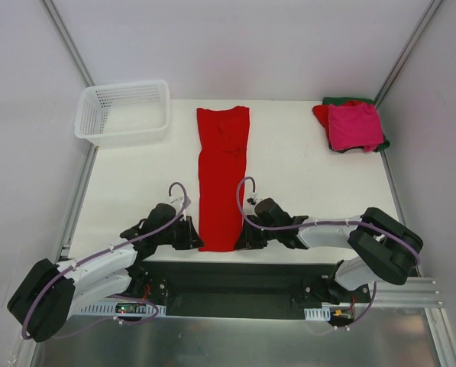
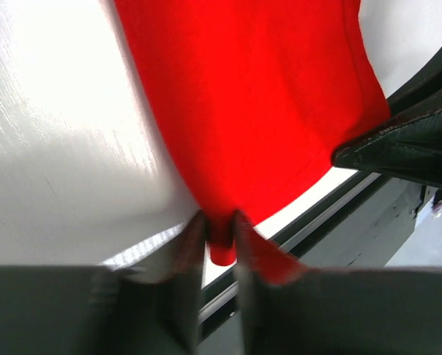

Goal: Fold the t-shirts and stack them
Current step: Grab the bottom of the folded rectangular tshirt with both arms, then fold the folded rectangular tshirt in 1/3 of the way

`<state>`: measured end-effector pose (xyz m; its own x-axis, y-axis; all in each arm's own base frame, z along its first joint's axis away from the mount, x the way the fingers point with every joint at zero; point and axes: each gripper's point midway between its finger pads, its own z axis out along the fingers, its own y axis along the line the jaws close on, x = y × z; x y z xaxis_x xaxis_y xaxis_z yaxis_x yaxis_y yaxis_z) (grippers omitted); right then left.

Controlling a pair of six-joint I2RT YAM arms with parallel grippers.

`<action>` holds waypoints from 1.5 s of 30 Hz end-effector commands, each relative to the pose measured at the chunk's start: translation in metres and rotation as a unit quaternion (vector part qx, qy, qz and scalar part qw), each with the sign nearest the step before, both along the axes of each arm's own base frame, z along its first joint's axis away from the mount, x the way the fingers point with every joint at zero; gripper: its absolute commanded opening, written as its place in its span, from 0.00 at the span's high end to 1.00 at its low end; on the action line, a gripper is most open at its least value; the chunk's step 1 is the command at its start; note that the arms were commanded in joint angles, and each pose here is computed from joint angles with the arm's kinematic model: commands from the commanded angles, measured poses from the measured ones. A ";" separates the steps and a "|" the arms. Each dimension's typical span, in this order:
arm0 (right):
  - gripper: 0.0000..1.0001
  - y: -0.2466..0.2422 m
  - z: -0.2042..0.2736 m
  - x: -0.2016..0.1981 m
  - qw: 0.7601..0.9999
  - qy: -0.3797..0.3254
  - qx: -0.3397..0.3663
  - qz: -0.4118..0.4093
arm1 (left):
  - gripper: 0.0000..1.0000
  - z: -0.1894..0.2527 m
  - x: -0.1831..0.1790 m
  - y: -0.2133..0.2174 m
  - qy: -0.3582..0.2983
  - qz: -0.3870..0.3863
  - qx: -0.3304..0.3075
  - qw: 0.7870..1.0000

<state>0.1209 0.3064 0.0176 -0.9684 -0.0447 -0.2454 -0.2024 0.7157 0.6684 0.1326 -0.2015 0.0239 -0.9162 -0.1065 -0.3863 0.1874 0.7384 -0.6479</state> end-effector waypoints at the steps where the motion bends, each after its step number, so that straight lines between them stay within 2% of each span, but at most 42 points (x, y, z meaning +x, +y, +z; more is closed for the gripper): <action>1: 0.83 -0.016 -0.019 -0.007 0.999 0.009 -0.049 -0.001 | 0.91 -0.003 -0.002 -0.003 0.003 -0.006 -0.002 1.000; 4: 0.86 -0.017 -0.018 -0.007 0.999 0.005 -0.054 0.002 | 1.00 -0.004 -0.002 -0.002 0.002 -0.006 0.000 1.000; 12: 0.93 -0.020 -0.010 -0.006 0.996 -0.013 -0.083 0.020 | 1.00 0.000 0.001 -0.004 -0.004 -0.005 -0.005 1.000; 18: 0.99 -0.017 0.012 -0.006 0.991 -0.052 -0.111 0.049 | 1.00 0.030 0.006 -0.016 -0.031 -0.017 -0.043 0.998; 30: 0.99 -0.024 0.061 0.004 0.983 -0.111 -0.134 0.050 | 1.00 0.105 0.021 -0.024 -0.096 -0.031 -0.064 0.993; 45: 0.99 -0.022 0.136 0.054 0.968 -0.210 -0.138 0.014 | 1.00 0.118 0.045 -0.026 -0.127 -0.023 -0.031 0.991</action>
<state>0.1532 0.2876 0.1229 -0.8310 -0.2020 -0.5184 -0.4184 0.8410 0.3430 0.1612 -0.2231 0.1223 -0.8410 -0.0999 -0.5318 0.3346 0.6764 -0.6561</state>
